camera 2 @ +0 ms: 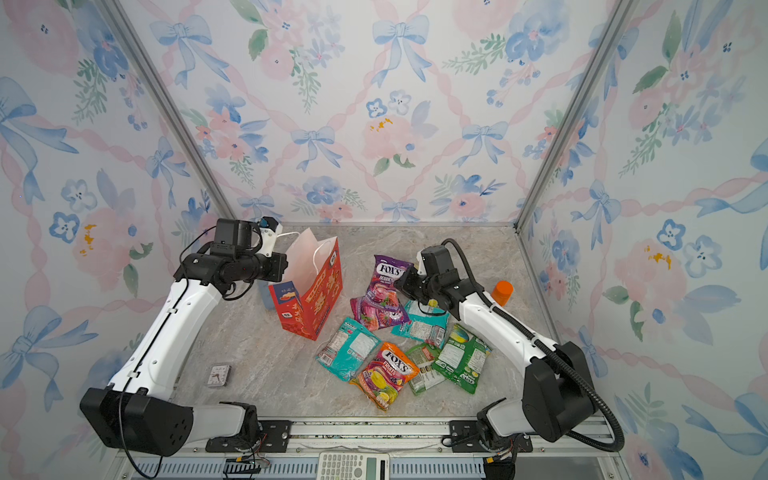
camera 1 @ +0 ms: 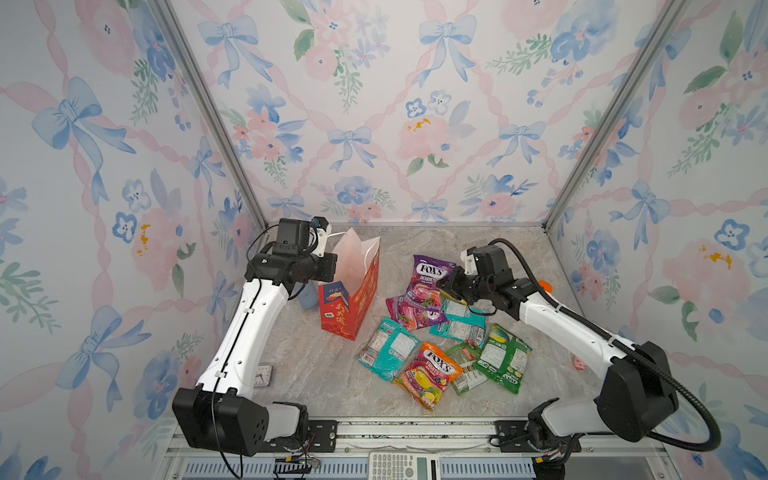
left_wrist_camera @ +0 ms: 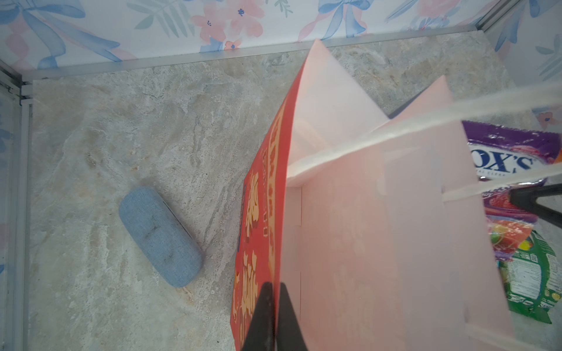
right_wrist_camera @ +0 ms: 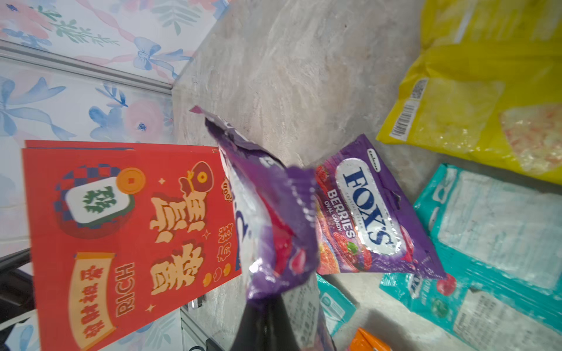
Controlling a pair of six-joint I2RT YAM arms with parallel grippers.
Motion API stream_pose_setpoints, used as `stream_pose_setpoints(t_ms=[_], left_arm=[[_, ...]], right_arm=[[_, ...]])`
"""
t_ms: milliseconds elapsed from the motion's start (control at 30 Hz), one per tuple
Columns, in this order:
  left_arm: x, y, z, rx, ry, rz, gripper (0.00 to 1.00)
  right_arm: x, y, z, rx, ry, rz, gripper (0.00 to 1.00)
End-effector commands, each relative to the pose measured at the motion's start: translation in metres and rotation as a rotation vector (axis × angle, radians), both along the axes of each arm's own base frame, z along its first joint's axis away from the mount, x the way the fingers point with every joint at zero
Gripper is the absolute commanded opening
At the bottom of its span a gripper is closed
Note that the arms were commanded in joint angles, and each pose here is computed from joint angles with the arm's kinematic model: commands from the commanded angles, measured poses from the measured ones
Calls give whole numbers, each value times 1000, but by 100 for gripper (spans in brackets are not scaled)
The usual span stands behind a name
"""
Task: Place the snacks into the paper bag
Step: 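Lift the purple FOX'S bag with the right gripper toward the paper bag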
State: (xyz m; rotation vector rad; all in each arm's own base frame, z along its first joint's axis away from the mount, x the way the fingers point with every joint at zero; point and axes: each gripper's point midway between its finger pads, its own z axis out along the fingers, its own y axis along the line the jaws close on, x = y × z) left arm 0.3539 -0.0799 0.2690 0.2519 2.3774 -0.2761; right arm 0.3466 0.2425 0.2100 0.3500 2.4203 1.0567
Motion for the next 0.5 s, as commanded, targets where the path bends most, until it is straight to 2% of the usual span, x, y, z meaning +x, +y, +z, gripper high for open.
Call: stream_pose_setpoints(t_ms=[0, 100, 267, 467], left_arm=[[0, 0, 17, -12, -43, 14, 0], [0, 1, 19, -11, -47, 21, 0], [-2, 1, 20, -8, -52, 25, 0], [-3, 0, 17, -1, -45, 25, 0]], right_arm=[[0, 7, 38, -39, -63, 38, 0], [11, 12, 77, -32, -146, 27, 0], [35, 23, 154, -33, -361, 6, 0], [58, 36, 215, -40, -530, -13, 0]])
